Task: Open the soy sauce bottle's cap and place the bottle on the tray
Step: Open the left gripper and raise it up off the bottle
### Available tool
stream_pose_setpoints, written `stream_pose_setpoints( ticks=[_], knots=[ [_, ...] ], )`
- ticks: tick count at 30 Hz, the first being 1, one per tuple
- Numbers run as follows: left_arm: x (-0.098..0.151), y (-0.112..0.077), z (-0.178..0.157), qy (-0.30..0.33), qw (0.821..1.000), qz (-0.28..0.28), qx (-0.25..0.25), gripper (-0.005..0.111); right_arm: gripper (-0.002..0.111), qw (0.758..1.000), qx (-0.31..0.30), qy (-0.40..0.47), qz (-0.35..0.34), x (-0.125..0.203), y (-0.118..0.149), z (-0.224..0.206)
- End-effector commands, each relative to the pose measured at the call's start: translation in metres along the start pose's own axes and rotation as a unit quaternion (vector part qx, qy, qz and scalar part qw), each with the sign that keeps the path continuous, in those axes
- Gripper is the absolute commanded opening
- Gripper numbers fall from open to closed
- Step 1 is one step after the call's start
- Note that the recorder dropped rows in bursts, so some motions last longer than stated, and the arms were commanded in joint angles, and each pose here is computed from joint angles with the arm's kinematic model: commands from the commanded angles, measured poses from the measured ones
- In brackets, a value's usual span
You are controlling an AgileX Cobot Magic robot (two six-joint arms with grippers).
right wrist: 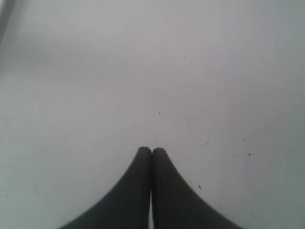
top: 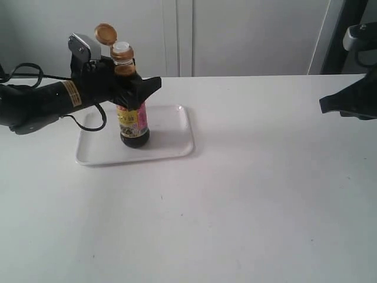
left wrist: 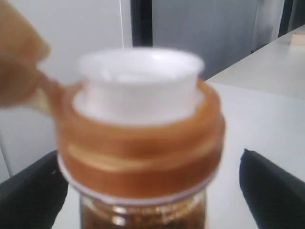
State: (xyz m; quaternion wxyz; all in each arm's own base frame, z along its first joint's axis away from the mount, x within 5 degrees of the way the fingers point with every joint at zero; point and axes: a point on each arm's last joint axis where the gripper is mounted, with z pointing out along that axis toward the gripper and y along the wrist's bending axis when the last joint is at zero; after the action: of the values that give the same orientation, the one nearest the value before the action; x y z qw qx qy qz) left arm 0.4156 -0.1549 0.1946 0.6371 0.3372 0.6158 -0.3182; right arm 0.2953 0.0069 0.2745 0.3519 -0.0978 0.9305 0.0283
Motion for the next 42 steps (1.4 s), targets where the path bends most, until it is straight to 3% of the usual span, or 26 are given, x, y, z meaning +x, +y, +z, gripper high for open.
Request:
stream_pose_setpoints(
  ticks=[1, 7, 13, 34, 42],
  knots=[
    [-0.020, -0.003, 0.000, -0.023, 1.000, 0.015, 0.006, 0.097, 0.000, 1.000, -0.002, 0.005, -0.004, 0.001, 0.000, 0.000],
    [-0.033, -0.001, -0.005, -0.033, 0.999, 0.028, 0.000, 0.097, 0.000, 1.000, -0.002, 0.006, -0.010, 0.001, 0.000, 0.000],
    [-0.037, 0.030, -0.029, -0.039, 0.998, 0.001, -0.048, 0.097, 0.000, 1.000, -0.002, 0.006, -0.010, 0.001, 0.000, 0.000],
    [-0.039, 0.030, -0.028, -0.047, 0.997, -0.030, -0.052, 0.097, 0.000, 1.000, -0.001, 0.003, -0.015, 0.001, 0.000, 0.000],
    [-0.061, 0.021, -0.028, -0.065, 0.997, -0.012, -0.044, 0.097, 0.000, 1.000, 0.000, 0.002, -0.015, 0.001, 0.000, 0.000]
  ],
)
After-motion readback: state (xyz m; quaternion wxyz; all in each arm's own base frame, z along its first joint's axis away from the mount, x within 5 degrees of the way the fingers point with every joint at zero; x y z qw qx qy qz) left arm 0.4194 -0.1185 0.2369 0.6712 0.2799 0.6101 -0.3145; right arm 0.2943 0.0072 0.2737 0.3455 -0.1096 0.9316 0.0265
